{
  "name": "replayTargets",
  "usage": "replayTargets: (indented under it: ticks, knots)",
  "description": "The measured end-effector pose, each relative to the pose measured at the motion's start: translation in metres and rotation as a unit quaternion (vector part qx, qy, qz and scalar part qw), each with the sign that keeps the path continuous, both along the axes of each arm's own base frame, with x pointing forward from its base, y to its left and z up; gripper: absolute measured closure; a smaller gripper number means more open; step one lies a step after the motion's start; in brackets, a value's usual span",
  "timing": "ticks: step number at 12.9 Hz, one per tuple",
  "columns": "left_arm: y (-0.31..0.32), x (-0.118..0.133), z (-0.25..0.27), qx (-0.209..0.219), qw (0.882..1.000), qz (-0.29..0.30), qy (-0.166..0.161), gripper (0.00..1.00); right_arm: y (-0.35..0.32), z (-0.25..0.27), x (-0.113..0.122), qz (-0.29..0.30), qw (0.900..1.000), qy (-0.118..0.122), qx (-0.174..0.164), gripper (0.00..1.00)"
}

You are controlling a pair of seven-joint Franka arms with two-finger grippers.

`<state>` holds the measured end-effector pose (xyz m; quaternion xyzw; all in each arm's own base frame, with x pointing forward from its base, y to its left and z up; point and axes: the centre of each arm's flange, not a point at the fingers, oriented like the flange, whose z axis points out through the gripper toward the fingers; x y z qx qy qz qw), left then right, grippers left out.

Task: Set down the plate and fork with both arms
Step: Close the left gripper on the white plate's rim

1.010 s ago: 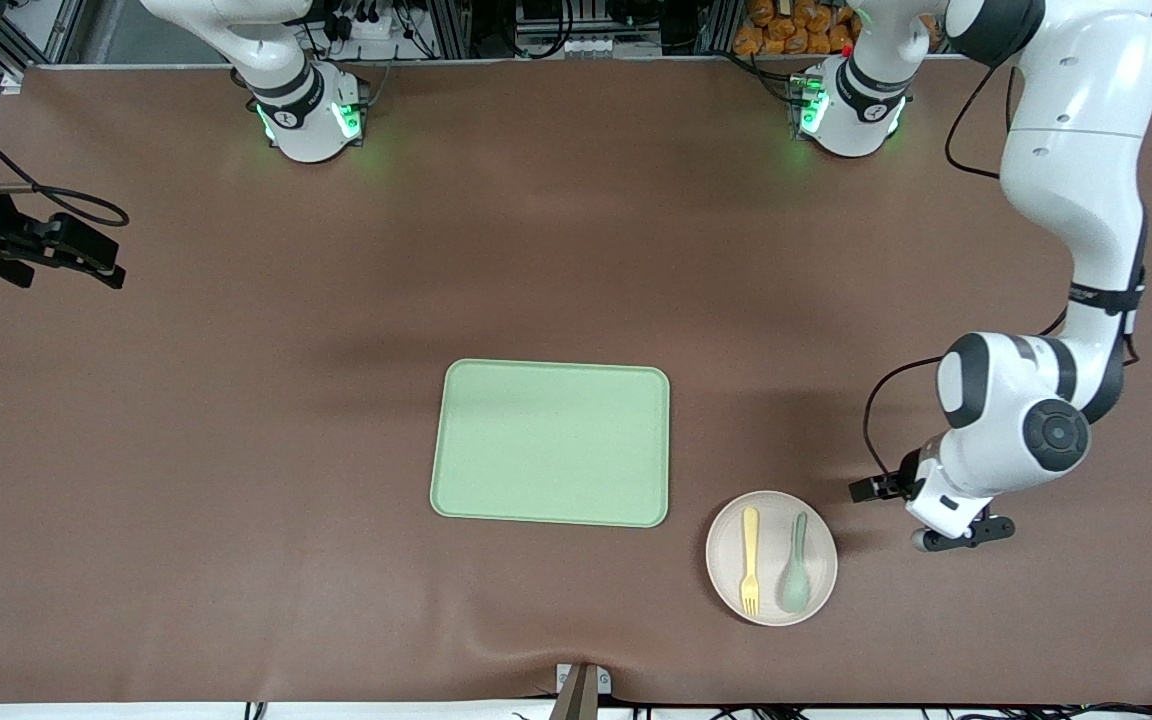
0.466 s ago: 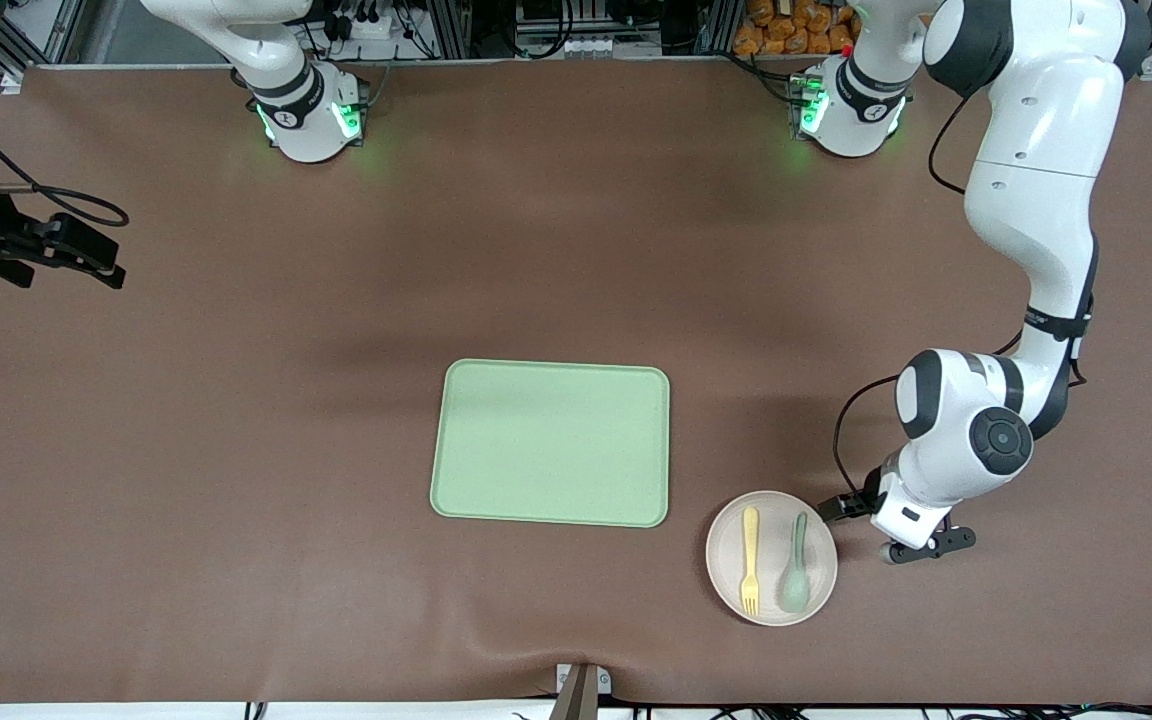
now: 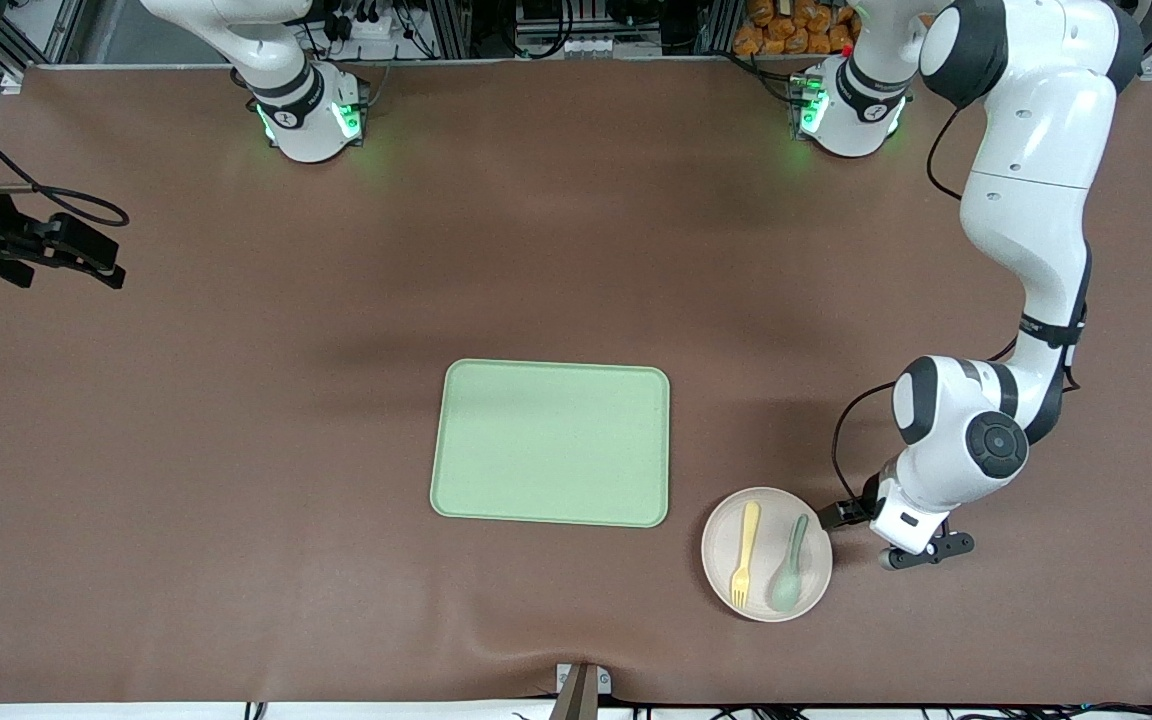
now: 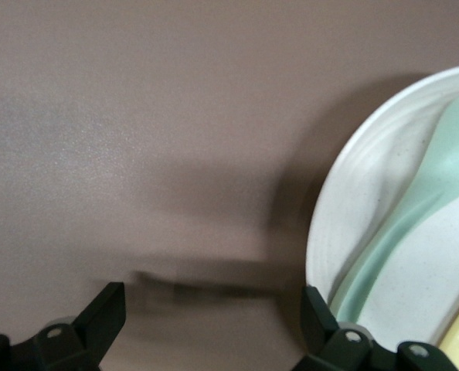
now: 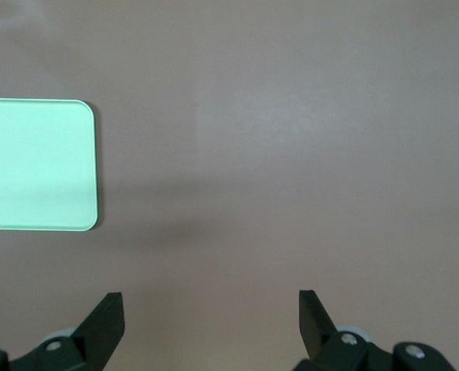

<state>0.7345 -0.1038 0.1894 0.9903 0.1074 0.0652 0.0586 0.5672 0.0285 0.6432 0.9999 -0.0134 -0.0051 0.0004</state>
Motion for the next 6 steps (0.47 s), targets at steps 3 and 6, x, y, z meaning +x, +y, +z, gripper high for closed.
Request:
replayTargets:
  ticks: [3, 6]
  knots:
    - [0.0, 0.004, 0.005, -0.002, 1.0, 0.001, -0.013, 0.0, 0.0, 0.0, 0.0, 0.0, 1.0, 0.0, 0.0, 0.0]
    - [0.0, 0.013, 0.026, -0.004, 0.999, 0.003, -0.034, 0.0, 0.0, 0.0, 0.0, 0.0, 1.0, 0.0, 0.0, 0.0]
